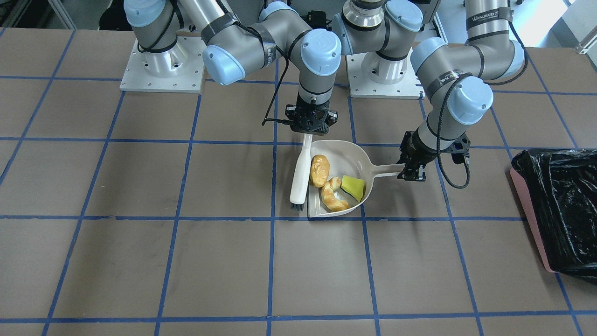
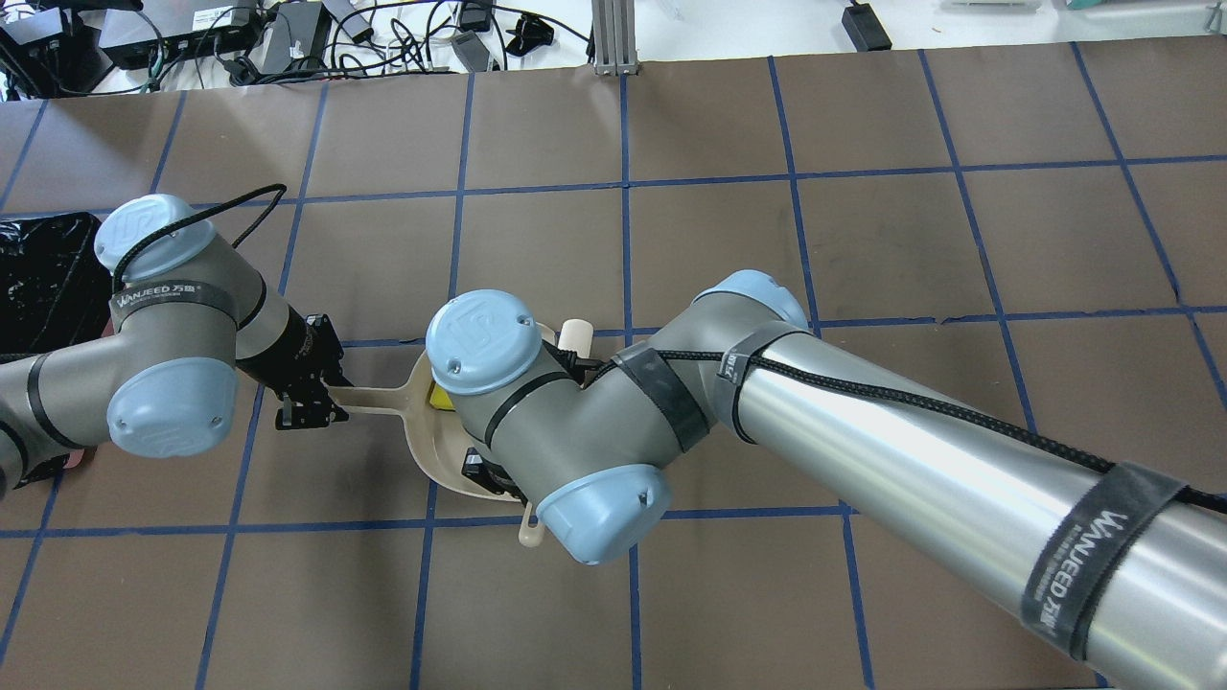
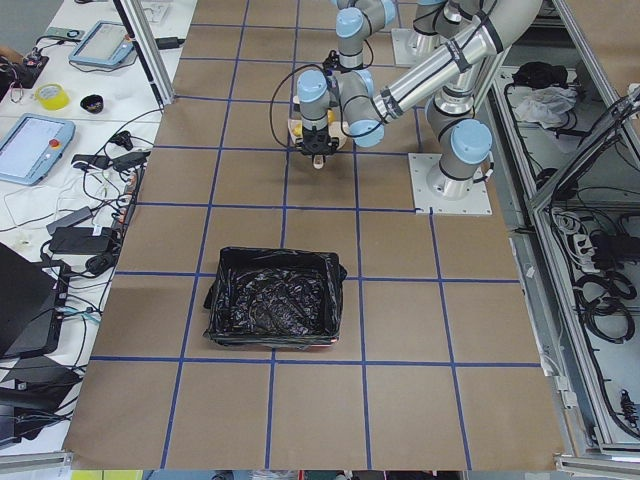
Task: Sweep and dump trash into bin
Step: 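Sweep the bread roll into the dustpan with the right gripper's brush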
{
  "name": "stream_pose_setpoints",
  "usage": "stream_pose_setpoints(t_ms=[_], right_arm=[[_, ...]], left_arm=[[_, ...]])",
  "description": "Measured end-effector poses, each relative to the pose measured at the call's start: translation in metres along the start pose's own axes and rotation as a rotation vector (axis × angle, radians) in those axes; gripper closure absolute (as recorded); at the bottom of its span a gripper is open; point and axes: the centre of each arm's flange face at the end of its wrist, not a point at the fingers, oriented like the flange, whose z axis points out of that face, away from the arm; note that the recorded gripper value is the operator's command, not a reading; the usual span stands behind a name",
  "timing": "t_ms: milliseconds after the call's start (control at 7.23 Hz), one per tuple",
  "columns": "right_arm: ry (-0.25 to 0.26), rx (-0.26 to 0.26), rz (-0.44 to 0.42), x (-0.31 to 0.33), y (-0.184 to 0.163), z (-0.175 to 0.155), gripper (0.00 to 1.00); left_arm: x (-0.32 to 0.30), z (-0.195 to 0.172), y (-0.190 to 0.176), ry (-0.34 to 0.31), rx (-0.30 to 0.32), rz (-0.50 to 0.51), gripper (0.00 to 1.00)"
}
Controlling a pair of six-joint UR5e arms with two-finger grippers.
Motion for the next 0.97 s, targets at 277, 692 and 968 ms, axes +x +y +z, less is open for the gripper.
stream_pose_setpoints(t_ms=[277, 692, 968], right_arm=[[-0.034, 0.009, 0.023, -0.030, -0.002, -0.009, 1.00], [-0.017, 0.006, 0.033, -0.022, -0.017, -0.049, 1.00], [0.013, 0.012, 0.013, 0.004, -0.031, -0.078, 1.00]], left_arm=[[0.009, -0.005, 0.003, 0.028, -0.046, 0.009, 1.00], [0.024, -0.013, 0.011, 0.054, -0.140, 0.022, 1.00], [0.030, -0.013, 0.013, 0.042, -0.189, 0.030, 1.00]])
